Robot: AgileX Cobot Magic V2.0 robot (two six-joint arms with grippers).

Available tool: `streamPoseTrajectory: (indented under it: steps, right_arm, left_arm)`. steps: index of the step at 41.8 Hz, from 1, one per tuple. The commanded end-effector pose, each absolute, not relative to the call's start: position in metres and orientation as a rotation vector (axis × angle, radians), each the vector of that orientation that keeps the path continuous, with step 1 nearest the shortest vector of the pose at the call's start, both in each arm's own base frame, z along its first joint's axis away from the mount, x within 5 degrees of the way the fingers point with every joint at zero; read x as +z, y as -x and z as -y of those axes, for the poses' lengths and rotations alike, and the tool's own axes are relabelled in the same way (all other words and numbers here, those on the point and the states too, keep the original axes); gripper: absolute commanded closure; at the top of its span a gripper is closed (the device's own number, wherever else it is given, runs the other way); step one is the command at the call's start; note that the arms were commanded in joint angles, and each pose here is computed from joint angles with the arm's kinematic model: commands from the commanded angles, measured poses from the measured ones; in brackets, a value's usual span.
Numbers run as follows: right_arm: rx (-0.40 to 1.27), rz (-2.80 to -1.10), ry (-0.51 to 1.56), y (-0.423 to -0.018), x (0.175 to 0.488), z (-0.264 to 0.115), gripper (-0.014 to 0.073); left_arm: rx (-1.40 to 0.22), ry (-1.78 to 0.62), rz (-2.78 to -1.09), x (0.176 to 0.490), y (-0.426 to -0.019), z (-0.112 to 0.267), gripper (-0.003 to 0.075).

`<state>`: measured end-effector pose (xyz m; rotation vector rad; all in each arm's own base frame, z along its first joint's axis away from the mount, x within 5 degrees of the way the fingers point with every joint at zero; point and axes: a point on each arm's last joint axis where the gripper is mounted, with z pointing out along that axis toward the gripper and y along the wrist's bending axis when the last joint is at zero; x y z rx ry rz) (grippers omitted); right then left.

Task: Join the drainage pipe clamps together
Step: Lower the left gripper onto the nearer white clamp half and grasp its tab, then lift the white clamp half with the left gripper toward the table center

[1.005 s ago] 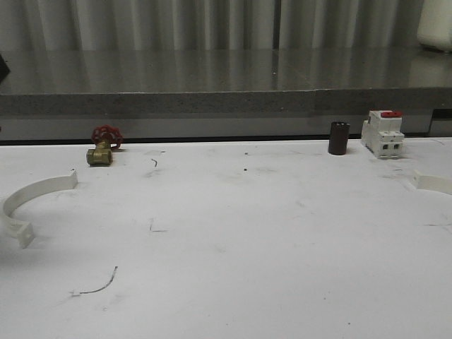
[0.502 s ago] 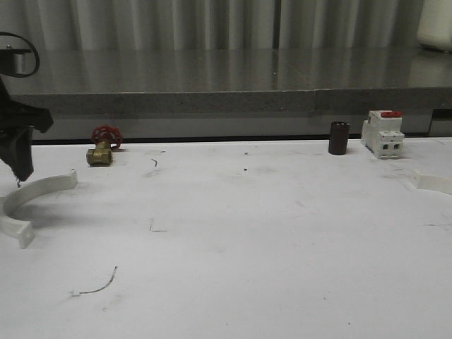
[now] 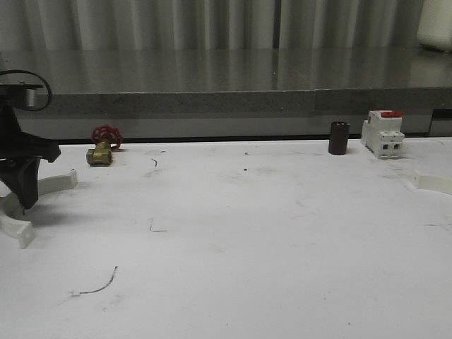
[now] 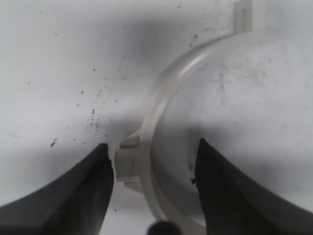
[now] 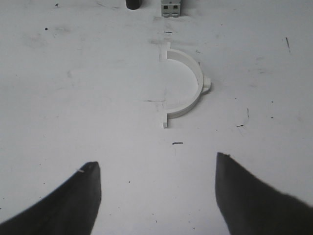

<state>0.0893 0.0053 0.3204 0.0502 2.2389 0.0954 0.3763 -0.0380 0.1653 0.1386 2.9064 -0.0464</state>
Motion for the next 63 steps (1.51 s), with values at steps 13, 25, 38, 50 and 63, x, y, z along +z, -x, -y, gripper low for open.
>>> streamPoseTrajectory:
  steps: [13, 25, 38, 50, 63]
  right_arm:
    - [0.081, -2.164, -0.044, -0.094, 0.333, -0.004, 0.007]
    - [0.081, -2.164, -0.044, -0.094, 0.333, -0.004, 0.007]
    - [0.081, -2.164, -0.044, -0.094, 0.333, -0.004, 0.007]
    - [0.081, -2.164, -0.044, -0.094, 0.333, -0.004, 0.007]
    - [0.081, -2.164, -0.044, -0.094, 0.333, -0.004, 0.007]
  left_arm:
    - [-0.055, -0.119, -2.805, 0.192, -0.382, 0.038, 0.0623]
    - [-0.06, -0.115, -2.795, 0.193, -0.382, 0.038, 0.0722]
    - [-0.123, -0.309, -2.744, 0.245, -0.377, 0.1, 0.0733]
    - [-0.142, -0.448, -2.647, 0.297, -0.367, 0.202, 0.0729]
    - [-0.104, -0.315, -2.725, 0.268, -0.373, 0.28, 0.0729]
